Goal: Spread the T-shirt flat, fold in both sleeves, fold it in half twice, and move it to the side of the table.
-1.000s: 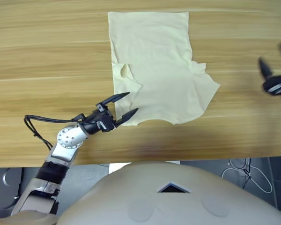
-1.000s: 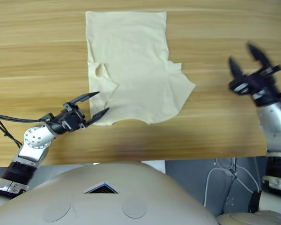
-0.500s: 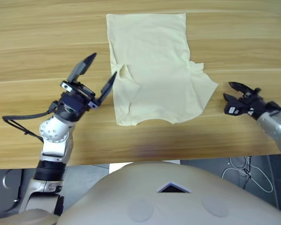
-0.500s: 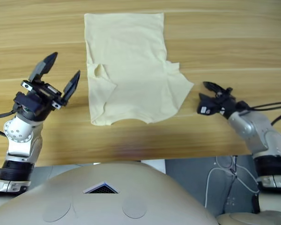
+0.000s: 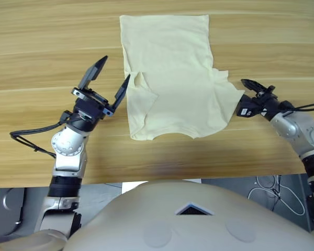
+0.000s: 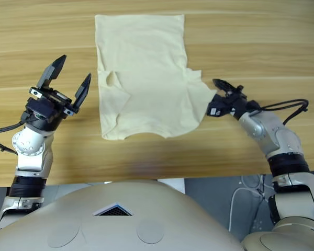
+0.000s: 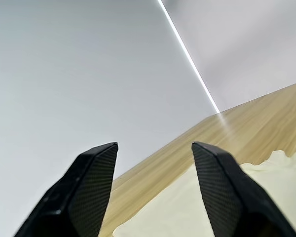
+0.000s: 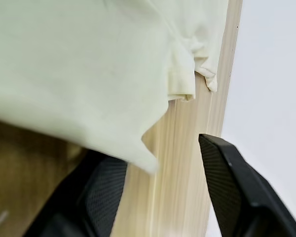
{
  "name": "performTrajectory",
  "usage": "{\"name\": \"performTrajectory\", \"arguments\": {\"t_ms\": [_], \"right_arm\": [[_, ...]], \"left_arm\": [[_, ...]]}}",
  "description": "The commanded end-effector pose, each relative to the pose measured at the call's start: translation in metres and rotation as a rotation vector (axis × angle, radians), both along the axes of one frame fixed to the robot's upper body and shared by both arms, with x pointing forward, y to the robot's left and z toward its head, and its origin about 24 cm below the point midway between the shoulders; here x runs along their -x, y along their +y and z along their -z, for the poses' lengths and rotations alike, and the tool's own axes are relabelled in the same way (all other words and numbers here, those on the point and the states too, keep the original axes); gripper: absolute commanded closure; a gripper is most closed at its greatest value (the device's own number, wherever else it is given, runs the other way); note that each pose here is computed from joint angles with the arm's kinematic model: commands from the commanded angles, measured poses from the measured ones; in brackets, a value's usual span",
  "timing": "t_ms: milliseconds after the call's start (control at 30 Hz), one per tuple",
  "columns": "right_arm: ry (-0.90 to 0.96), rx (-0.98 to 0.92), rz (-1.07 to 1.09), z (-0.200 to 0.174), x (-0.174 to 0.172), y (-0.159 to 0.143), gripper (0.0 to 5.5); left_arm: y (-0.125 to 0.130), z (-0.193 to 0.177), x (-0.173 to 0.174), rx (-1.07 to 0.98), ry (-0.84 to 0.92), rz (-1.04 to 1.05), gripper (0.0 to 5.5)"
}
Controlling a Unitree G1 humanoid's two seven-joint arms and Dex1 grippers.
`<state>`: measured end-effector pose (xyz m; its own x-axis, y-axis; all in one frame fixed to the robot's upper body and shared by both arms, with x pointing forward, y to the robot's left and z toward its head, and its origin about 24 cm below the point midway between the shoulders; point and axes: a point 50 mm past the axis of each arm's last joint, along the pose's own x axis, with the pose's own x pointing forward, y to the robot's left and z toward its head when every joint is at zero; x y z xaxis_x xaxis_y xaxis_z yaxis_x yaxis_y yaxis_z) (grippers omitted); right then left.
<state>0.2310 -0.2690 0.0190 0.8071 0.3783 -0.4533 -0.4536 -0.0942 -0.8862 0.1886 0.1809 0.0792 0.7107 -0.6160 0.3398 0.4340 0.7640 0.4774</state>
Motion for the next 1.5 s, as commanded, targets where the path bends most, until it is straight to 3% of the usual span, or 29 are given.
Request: {"name": "performTrajectory", "arguments": {"t_ms": [33,367,800,1067,1500], "right_arm": [[0.093,0.041,0.006,0.015,0.013,-0.007,3.76],[0.091,0.024,0.014,0.019,0.015,-0.008,5.46],[-0.088,-0.090,-0.002,0.008,0.005,0.003,5.49],[-0.276,-0.260,-0.043,-0.017,-0.008,0.026,5.49],[-0.220,-0.355,-0.169,-0.016,0.001,0.064,5.49]], "left_arm": [[-0.004,0.003,0.002,-0.024,0.009,0.033,2.66],[-0.006,0.002,0.004,-0.022,0.005,0.051,2.66],[-0.002,0.005,-0.001,-0.114,0.003,0.058,2.66],[0.001,0.008,-0.003,-0.128,0.005,0.044,2.66],[-0.004,0.018,-0.003,-0.149,0.029,0.085,2.66]]}}
